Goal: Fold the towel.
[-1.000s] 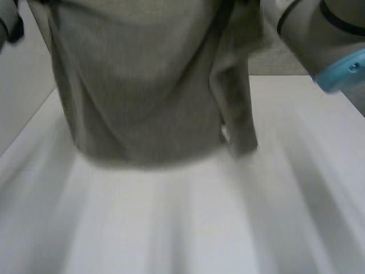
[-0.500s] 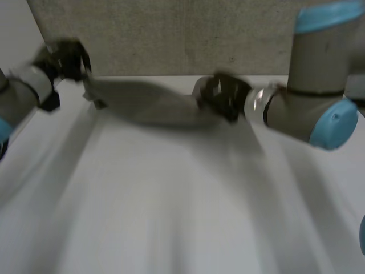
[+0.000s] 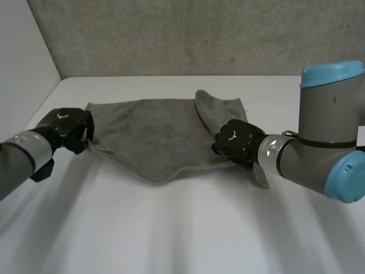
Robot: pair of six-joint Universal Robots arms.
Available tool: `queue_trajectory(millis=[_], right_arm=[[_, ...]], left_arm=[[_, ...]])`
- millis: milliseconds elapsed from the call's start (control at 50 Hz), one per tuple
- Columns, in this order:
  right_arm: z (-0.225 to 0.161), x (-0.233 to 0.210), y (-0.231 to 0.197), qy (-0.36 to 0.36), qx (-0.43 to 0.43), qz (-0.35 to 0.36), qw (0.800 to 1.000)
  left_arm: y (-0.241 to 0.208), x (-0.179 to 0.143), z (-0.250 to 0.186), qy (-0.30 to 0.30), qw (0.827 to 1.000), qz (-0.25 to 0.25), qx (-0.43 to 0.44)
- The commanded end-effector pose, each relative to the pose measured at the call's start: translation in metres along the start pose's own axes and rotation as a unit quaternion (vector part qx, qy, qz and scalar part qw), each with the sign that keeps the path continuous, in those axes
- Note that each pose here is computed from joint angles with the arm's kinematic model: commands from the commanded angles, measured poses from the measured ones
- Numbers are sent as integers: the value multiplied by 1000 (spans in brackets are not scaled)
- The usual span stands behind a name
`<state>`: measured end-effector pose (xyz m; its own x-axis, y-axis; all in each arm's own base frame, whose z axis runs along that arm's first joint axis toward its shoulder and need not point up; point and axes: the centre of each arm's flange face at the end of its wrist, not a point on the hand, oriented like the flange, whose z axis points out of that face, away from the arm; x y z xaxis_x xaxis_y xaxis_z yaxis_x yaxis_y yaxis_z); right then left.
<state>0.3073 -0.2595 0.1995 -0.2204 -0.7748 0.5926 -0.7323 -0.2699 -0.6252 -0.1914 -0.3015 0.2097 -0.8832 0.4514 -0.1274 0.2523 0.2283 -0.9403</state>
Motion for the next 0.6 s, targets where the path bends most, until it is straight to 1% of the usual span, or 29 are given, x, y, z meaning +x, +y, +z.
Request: queue_trajectory(millis=[20, 40, 60, 100, 120, 140, 160, 200, 220, 260, 280, 300, 320, 360, 400, 420, 480, 520, 600], right_arm=[[-4, -8, 3, 5, 1, 83, 997], [-6, -8, 4, 8, 3, 124, 992], [-6, -8, 4, 9, 3, 124, 992], [-11, -11, 4, 9, 11, 208, 978], [-11, -11, 4, 9, 12, 209, 978], [-13, -14, 5, 11, 15, 242, 970], [-13, -14, 5, 11, 15, 242, 970], [-16, -16, 12, 29, 25, 293, 955], [-16, -16, 12, 29, 25, 293, 955], [-22, -12, 22, 59, 37, 322, 944], [-22, -12, 23, 59, 37, 322, 944], [-27, -9, 23, 77, 51, 325, 941], [-27, -9, 23, 77, 51, 325, 941], [-33, -9, 26, 109, 69, 325, 937], [-32, -11, 30, 124, 68, 324, 935], [-32, -12, 34, 137, 65, 324, 934], [-32, -14, 37, 150, 61, 324, 932], [-30, -14, 41, 174, 55, 325, 928], [-22, -17, 49, 180, 47, 326, 927]], left_arm=[[10, 1, -9, -11, 1000, 8, 17], [12, -2, -9, -17, 999, 18, 22], [12, -2, -9, -17, 999, 18, 22], [18, -2, -11, -23, 998, 58, 27], [18, -2, -11, -23, 998, 58, 27], [18, -2, -12, -26, 995, 94, 32], [18, -2, -12, -26, 995, 95, 32], [18, -1, -14, -36, 981, 182, 51], [18, -1, -14, -36, 981, 182, 51], [19, -1, -14, -50, 963, 255, 70], [19, -1, -14, -50, 963, 255, 71], [20, -1, -13, -55, 955, 281, 76], [20, -1, -13, -55, 955, 281, 76], [23, 3, -11, -53, 946, 311, 80], [24, 4, -10, -48, 943, 318, 82], [27, 6, -9, -38, 944, 318, 83], [30, 6, -6, -29, 945, 316, 81], [38, 9, -2, -7, 947, 311, 76], [44, 14, 0, 9, 948, 309, 71]])
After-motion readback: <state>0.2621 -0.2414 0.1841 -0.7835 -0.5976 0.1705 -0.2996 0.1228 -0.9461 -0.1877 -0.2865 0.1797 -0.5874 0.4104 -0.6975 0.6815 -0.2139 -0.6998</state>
